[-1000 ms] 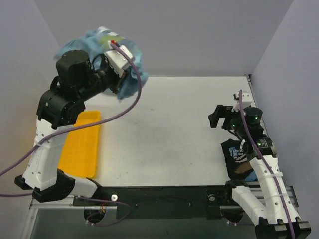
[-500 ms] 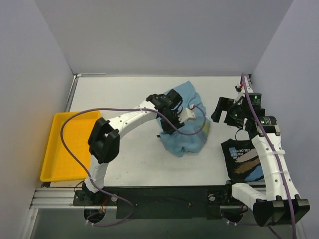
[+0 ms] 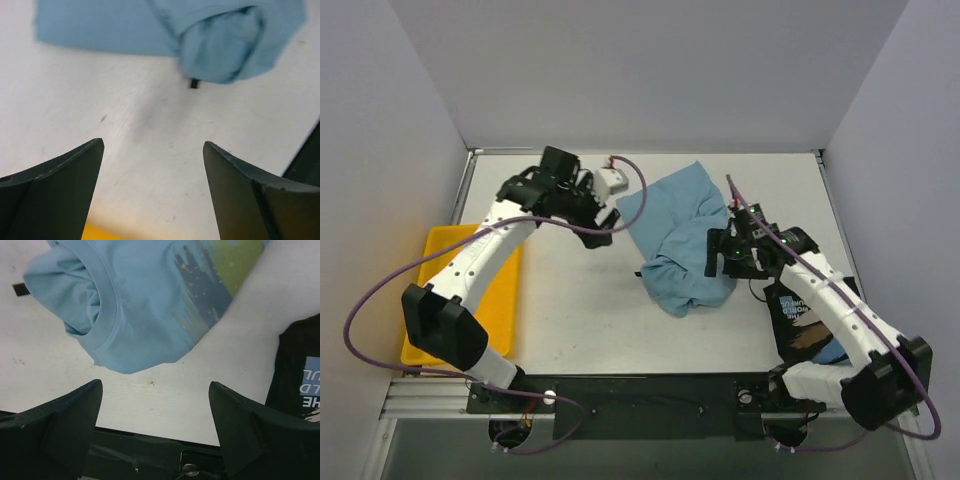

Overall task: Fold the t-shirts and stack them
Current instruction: Move the tshirt to the center of the board, then flatten out the tshirt

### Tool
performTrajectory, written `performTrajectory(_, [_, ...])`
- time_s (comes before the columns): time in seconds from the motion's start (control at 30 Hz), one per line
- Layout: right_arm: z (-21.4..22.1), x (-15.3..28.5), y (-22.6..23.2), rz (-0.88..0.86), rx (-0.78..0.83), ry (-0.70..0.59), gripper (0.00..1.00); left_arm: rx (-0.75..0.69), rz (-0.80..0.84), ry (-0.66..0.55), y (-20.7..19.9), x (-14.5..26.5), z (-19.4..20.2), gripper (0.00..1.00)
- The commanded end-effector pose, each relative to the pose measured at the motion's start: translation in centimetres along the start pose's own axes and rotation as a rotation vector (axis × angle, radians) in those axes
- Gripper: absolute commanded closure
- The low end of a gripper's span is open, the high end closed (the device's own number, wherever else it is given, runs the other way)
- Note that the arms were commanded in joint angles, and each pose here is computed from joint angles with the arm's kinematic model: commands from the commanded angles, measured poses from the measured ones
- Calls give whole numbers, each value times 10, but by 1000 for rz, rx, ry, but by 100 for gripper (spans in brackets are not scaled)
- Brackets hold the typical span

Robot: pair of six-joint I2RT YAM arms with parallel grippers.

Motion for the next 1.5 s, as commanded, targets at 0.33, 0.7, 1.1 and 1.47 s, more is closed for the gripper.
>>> performTrajectory(0.33, [59, -83, 139, -118, 413, 441, 100, 510, -428, -34, 110, 103, 114, 8])
performTrajectory(0.7, [0, 141, 212, -880, 650, 84, 100, 464, -472, -68, 116, 120, 101, 8])
performTrajectory(1.1, [-43, 13, -8, -238, -28, 52, 93, 332, -352, -1, 88, 80, 83, 7])
performTrajectory(1.47, [-53, -33, -92, 332, -133, 123, 42, 54, 40, 238, -47, -16, 102, 11])
Point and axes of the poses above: each gripper's point midway between its finger pads, its own x axis back along the fingers, its own y axis along the line the jaws close on, z = x × y, the point moved 1 cm from there along x, back along the fingers, and after that the axes turned 7 degrees about -x, right-handed, at the moved point
